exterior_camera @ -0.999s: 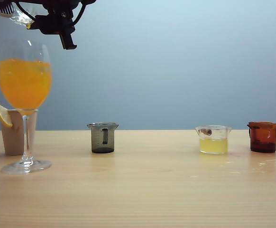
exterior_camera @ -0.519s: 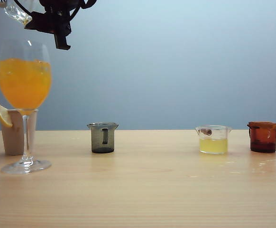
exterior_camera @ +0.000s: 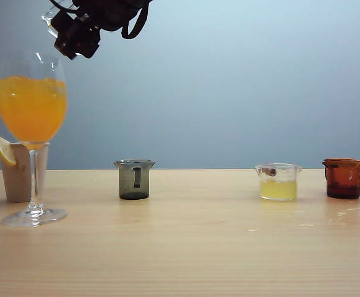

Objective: Pick up the second measuring cup from the left, pour the orange juice inside into the goblet, and finally put the measuring cup back in its original place.

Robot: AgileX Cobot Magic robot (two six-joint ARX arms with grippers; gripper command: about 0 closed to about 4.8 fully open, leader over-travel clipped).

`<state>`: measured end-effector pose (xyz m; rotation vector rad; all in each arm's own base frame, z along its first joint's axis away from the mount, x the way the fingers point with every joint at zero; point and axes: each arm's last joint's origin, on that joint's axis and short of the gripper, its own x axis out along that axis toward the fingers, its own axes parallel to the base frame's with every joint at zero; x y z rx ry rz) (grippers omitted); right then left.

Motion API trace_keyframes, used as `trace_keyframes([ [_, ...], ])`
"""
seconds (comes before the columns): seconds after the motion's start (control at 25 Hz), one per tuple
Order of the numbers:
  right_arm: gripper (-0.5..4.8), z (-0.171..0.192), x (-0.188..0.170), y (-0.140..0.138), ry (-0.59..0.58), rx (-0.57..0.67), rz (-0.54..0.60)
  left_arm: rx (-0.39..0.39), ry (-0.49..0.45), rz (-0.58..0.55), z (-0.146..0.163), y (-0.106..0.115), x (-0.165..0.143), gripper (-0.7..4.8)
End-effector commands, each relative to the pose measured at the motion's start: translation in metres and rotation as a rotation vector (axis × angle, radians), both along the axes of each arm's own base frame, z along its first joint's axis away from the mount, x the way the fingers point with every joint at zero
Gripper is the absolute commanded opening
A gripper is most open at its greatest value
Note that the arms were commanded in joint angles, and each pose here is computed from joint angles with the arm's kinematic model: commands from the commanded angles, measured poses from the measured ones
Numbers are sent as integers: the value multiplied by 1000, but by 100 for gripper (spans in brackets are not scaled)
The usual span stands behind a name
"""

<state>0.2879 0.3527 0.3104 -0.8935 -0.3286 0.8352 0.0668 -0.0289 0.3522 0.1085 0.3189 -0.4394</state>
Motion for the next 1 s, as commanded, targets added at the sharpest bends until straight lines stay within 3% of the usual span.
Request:
trace_keyframes([
  [0.04, 156, 8, 0, -2, 96, 129, -11, -5, -13, 0, 1, 0, 0, -3],
  [0.52, 156, 8, 2, -4, 330, 331, -32, -5, -12, 0, 1, 0, 0, -3],
  [0.84, 157, 5, 12, -14, 630, 565, -130, -5, -12, 0, 1, 0, 0, -3],
  [1.0, 157, 9, 19, -23, 609, 571, -163, -5, -13, 0, 1, 0, 0, -3],
])
